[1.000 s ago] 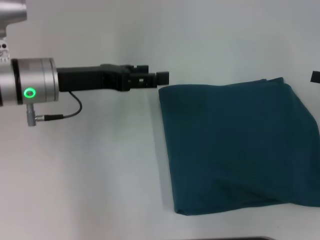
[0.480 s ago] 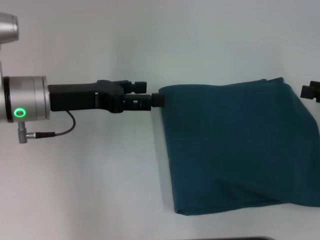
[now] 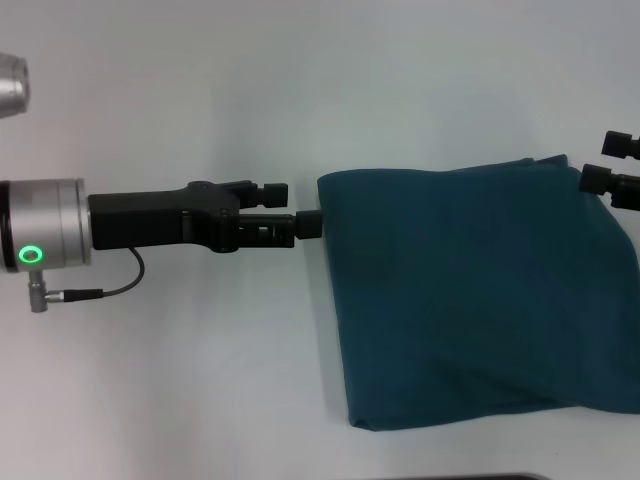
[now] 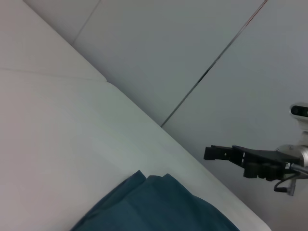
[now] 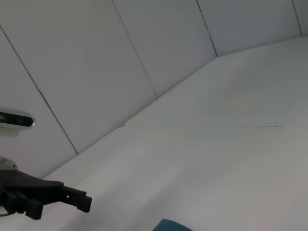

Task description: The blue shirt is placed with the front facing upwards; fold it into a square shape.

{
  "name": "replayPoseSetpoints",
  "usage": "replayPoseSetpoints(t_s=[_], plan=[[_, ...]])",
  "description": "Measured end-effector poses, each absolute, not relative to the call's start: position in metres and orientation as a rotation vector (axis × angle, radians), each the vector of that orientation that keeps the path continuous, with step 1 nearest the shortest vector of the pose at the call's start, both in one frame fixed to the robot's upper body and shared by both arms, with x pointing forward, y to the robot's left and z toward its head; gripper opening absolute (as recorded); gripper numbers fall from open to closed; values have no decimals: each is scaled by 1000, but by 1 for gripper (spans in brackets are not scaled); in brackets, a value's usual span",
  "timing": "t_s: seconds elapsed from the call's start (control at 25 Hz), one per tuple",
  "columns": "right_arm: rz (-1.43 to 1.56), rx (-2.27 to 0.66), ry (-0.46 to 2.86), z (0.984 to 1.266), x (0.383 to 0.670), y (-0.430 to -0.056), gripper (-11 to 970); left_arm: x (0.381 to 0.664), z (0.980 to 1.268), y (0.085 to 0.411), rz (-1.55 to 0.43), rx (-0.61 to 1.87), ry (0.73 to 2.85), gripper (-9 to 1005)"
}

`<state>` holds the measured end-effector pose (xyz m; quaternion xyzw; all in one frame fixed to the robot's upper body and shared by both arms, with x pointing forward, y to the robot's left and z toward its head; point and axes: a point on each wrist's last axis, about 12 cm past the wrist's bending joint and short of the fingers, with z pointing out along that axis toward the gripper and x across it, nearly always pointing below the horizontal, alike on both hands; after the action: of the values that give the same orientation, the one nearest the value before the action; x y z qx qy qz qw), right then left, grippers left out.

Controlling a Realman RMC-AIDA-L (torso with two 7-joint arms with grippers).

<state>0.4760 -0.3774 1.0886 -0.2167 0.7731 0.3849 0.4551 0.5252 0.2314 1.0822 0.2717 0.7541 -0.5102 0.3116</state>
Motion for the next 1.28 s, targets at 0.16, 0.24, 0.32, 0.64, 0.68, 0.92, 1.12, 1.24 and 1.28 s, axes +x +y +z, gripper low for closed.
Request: replayPoseSetpoints(t_s=[0.16, 0.24, 0.32, 0.64, 0.68, 0.92, 1.12, 1.24, 1.28], plan=[[956, -521, 1920, 1093, 478, -382, 937, 525, 1082, 229, -1371, 713, 2002, 936], [963, -516, 1926, 1096, 480, -384, 935, 525, 1083, 228, -1394, 689, 2019, 936], [971, -514, 1928, 1099, 481, -385, 934, 527, 1084, 226, -1412, 665, 2037, 936], [1006, -507, 1942, 1106, 488, -385, 927, 538, 1078, 201, -1374, 681, 2217, 937], [1014, -508, 1942, 1107, 489, -385, 926, 540, 1077, 196, -1359, 697, 2259, 937], [1027, -499, 1947, 1111, 492, -386, 922, 545, 1076, 189, -1324, 700, 2379, 937], [1020, -504, 1947, 1114, 493, -386, 919, 544, 1075, 187, -1306, 691, 2471, 937], [1019, -508, 1946, 1115, 494, -386, 917, 544, 1072, 183, -1286, 695, 2511, 937], [1019, -509, 1945, 1115, 495, -386, 917, 544, 1072, 182, -1283, 696, 2517, 937]])
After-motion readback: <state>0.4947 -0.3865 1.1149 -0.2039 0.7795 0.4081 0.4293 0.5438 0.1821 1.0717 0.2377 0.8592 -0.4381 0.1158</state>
